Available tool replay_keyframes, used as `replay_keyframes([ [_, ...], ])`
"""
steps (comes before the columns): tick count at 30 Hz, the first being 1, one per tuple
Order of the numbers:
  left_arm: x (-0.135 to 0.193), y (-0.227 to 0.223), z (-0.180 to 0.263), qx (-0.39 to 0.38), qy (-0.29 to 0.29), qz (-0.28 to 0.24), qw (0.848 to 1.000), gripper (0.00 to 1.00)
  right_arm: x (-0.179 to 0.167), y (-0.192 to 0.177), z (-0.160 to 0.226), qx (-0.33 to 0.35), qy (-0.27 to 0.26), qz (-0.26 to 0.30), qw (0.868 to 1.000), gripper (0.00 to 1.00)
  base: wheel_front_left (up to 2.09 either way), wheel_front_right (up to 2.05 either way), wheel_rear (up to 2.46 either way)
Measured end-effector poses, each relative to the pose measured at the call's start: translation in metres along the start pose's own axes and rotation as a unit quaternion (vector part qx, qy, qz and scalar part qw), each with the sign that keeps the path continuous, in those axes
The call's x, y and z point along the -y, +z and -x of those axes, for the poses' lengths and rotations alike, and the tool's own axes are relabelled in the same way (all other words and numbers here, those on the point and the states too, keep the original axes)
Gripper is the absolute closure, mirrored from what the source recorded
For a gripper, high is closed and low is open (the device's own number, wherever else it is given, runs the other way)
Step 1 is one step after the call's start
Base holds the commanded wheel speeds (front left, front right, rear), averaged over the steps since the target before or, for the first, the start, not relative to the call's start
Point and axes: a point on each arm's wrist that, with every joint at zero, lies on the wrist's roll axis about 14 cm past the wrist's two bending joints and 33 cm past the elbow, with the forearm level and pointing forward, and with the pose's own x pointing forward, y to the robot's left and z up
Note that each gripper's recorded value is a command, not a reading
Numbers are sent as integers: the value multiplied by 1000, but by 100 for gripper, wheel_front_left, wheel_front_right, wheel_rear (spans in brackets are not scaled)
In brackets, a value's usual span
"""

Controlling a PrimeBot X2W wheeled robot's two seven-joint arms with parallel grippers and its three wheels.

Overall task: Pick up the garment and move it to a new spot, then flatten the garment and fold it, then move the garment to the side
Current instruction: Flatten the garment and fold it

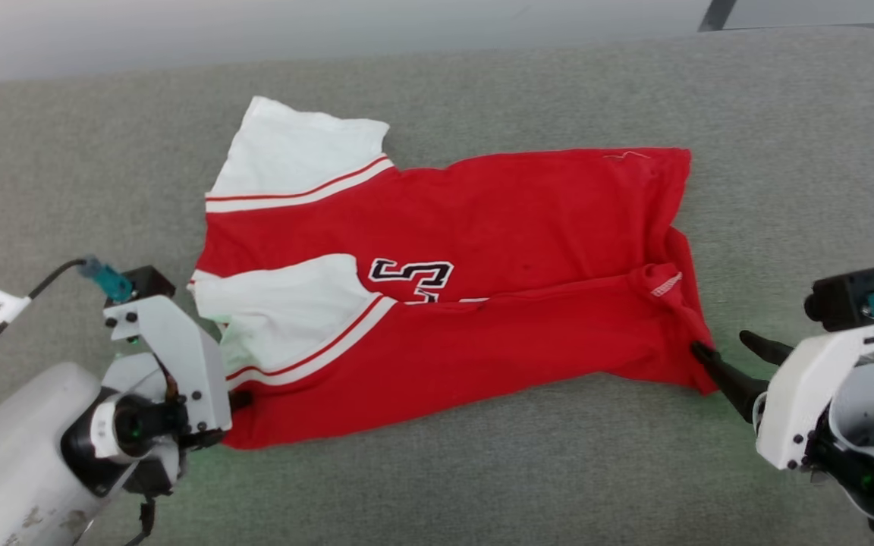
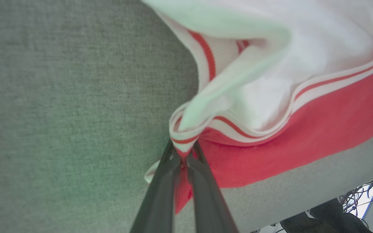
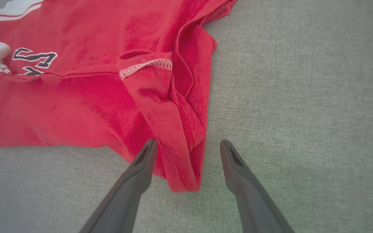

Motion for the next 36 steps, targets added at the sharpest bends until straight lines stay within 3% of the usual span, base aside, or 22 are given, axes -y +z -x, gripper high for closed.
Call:
replay_keyframes([
  [14, -1, 6, -8, 11, -11, 8, 1000, 100, -5, -23, -54, -117, -6, 14, 993, 0, 0, 0, 0],
  [16, -2, 6, -9, 13, -12, 12, 1000, 100, -5, -24, -59, -128, -5, 14, 992, 100, 0, 0, 0],
  [24, -7, 10, -7, 27, -18, 23, 999, 100, -6, -21, -66, -140, 0, 4, 990, 100, 0, 0, 0],
  [36, -26, 9, 21, 48, -2, 28, 998, 100, -10, -21, -36, -151, 14, 6, 988, 100, 0, 0, 0],
])
